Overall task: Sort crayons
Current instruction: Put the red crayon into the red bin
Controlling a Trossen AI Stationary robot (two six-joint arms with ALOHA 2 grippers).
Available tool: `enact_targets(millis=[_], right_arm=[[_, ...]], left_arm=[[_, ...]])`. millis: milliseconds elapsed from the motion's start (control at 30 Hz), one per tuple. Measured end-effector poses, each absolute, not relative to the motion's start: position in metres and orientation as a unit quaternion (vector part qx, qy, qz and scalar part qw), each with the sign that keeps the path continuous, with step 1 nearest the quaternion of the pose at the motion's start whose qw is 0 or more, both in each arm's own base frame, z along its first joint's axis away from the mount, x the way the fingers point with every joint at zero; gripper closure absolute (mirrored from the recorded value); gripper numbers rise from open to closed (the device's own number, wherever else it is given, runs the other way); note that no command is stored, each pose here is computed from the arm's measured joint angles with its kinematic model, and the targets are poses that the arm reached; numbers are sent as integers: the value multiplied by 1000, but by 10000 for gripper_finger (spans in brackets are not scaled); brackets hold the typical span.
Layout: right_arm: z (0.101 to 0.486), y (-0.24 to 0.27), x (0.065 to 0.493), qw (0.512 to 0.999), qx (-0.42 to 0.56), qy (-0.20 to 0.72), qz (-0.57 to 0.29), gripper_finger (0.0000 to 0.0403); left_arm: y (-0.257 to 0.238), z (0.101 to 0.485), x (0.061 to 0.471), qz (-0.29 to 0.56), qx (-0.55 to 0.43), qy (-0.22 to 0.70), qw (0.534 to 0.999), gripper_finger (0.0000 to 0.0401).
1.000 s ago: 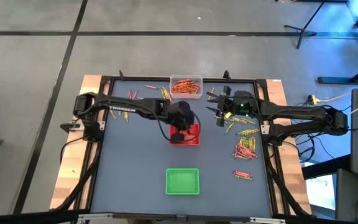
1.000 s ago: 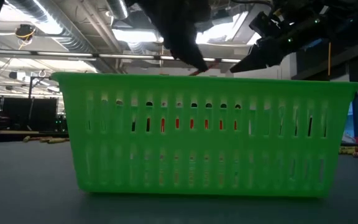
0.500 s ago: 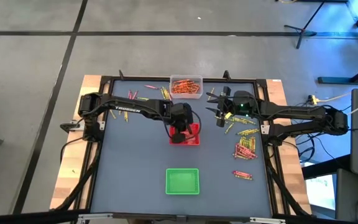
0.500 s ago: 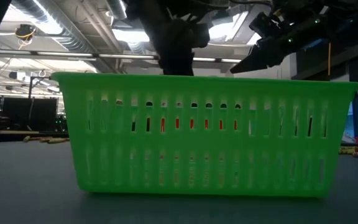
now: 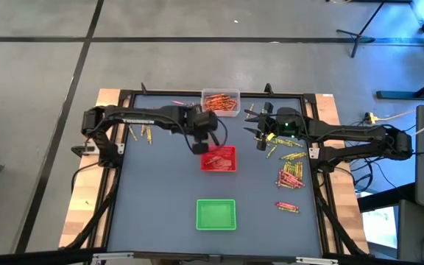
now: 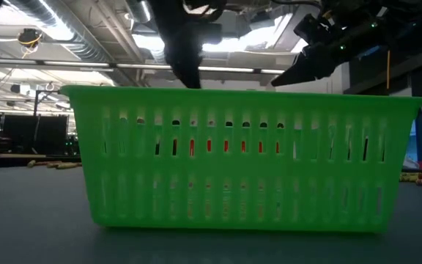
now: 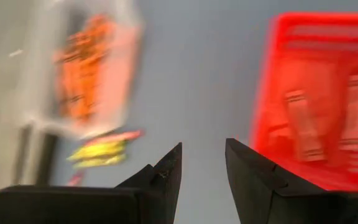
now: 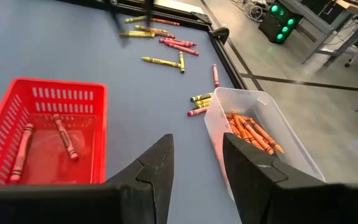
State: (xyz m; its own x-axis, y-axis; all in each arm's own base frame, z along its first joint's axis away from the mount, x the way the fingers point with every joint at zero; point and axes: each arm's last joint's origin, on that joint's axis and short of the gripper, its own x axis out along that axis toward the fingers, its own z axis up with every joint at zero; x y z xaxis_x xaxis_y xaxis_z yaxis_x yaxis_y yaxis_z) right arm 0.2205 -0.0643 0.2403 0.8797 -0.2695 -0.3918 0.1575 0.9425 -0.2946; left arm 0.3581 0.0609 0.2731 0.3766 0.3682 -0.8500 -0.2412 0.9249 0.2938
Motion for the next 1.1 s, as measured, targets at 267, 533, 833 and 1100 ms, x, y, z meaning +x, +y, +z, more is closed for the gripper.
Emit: enact_targets(millis=[267,533,833,1100], right_arm=[[240,-64,221,961,-128,218,-111,265],[240,-64,221,961,-128,218,-111,265],[241,-64,221,961,-129,216,-112,265],[241,-64,221,962,-129,213,-112,265]], left_arm=[[117,274,323,283,51,596,750,293],[172,258,290,325,-3,629,706,293],[206,220,247,312,-45,685,657,293],[215,211,237,321,-60,684,652,293]])
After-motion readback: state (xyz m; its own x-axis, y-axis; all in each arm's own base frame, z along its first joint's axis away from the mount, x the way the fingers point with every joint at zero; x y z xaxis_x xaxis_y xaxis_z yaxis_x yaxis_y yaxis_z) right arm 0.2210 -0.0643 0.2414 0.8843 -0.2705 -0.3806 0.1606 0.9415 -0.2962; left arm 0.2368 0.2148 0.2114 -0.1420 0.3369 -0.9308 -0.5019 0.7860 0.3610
